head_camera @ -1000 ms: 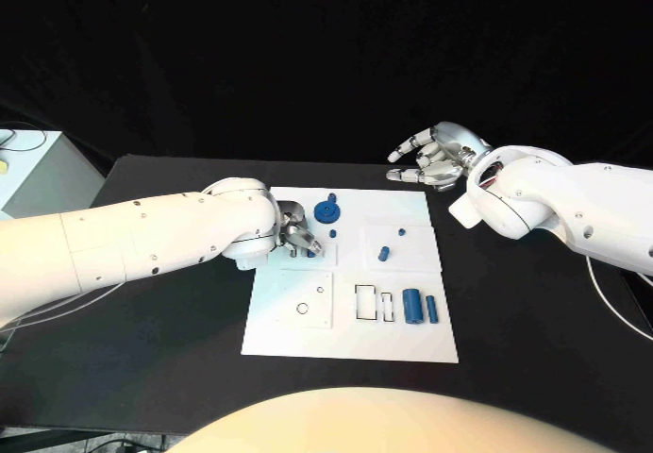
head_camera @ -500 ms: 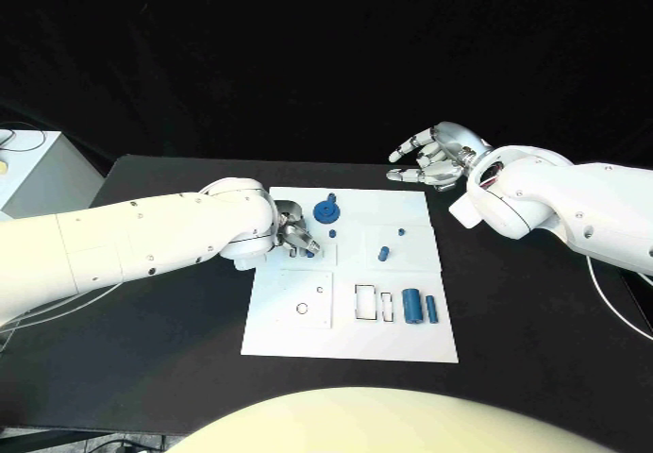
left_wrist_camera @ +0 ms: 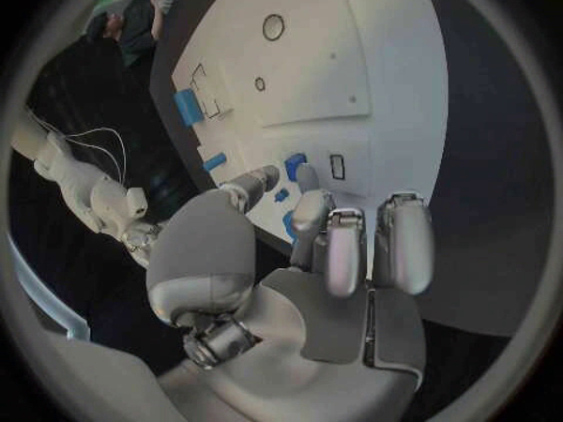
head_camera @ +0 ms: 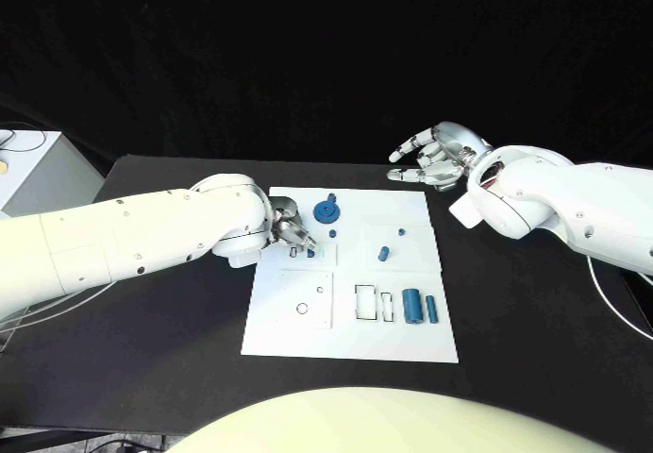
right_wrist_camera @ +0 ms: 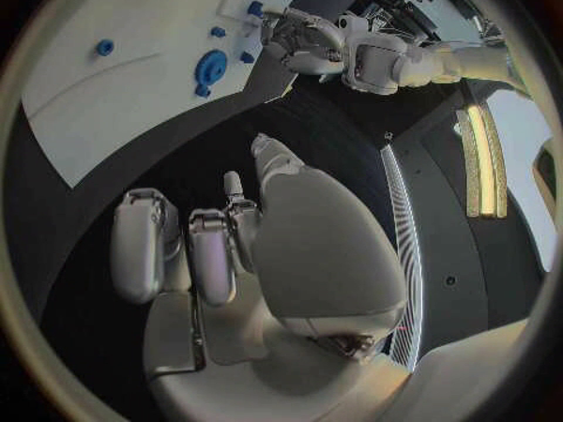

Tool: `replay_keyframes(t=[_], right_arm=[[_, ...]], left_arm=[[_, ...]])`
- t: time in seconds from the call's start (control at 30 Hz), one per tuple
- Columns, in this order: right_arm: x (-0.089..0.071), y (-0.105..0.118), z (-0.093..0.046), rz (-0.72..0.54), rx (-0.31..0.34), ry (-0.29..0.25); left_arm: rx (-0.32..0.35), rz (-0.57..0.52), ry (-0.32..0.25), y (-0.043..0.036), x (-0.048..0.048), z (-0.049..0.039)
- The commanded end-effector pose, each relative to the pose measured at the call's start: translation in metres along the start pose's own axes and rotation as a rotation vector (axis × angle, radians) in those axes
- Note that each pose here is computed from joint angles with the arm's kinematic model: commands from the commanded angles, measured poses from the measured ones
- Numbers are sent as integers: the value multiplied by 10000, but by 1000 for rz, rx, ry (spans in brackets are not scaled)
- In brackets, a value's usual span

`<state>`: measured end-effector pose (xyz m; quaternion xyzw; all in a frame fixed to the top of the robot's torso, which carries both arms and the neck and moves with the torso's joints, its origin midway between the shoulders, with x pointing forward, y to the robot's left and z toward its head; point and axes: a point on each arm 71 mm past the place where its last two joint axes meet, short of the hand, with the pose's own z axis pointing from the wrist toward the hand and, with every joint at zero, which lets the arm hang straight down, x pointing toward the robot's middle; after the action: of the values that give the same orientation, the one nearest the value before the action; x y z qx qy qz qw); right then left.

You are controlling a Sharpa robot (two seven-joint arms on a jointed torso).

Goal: Assemble the parts on the task board

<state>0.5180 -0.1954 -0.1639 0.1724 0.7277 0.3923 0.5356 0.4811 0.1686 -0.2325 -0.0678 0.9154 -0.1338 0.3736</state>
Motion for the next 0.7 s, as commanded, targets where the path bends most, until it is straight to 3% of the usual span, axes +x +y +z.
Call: replay_keyframes(t=[0.03,0.17,0.4,0.7], right_arm=[[13,7,-1,-8,-10,15],[15,8,0,-8,-11,16],[13,3,-2,-8,-10,15],[14,3,-2,-7,-10,15]], left_arm=[[18,-4,3,-33,-2,-17],[28,-24,5,-46,-30,-49],[43,-47,-13,-37,-166,-131],[47,-44,3,-57,-195,-126]])
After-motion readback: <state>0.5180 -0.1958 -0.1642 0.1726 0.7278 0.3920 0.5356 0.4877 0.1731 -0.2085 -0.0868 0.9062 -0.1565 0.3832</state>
